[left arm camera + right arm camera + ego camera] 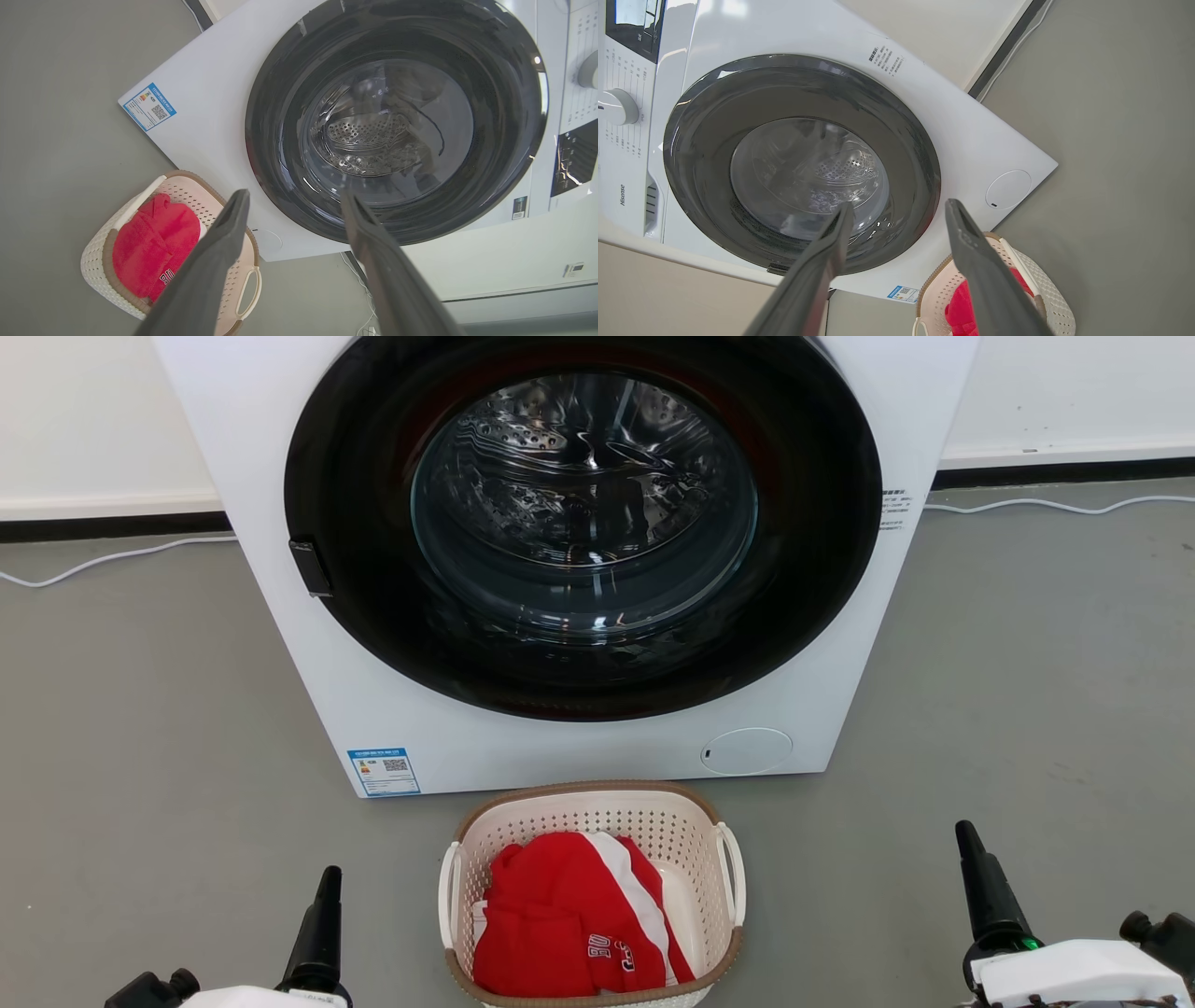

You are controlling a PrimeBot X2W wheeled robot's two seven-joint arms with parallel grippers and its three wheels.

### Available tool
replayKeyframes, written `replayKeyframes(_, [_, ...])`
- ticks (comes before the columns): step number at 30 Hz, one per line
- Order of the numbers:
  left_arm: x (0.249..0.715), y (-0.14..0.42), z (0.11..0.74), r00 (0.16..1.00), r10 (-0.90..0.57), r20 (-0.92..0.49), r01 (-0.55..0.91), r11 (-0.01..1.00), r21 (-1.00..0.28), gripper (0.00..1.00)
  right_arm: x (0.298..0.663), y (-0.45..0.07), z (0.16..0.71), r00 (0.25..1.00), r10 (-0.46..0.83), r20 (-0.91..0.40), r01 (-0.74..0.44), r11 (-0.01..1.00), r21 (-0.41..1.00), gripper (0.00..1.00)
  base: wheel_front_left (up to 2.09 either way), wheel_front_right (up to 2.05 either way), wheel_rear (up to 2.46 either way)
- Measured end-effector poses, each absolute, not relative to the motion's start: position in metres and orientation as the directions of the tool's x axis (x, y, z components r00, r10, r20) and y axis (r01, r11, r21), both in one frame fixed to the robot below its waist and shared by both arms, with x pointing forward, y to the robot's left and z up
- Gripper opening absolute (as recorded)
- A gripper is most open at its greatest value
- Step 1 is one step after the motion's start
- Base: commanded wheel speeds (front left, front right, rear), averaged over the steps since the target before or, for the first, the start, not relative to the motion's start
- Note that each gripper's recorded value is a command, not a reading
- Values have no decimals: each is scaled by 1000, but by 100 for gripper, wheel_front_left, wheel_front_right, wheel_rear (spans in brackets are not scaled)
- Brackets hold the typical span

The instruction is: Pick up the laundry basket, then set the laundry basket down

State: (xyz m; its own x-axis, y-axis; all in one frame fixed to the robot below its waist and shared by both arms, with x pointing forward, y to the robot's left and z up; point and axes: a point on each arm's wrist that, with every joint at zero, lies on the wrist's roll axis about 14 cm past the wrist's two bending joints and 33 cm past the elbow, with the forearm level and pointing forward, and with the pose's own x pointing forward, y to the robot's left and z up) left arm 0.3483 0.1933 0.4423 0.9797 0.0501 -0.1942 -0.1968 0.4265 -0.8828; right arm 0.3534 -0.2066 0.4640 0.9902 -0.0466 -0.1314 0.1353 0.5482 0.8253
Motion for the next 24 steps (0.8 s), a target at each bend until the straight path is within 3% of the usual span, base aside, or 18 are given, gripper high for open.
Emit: replayKeyframes(24, [344,196,440,981,65,-180,-178,659,-731,100,353,-213,470,995,-39,-95,89,788,610,100,0,0,0])
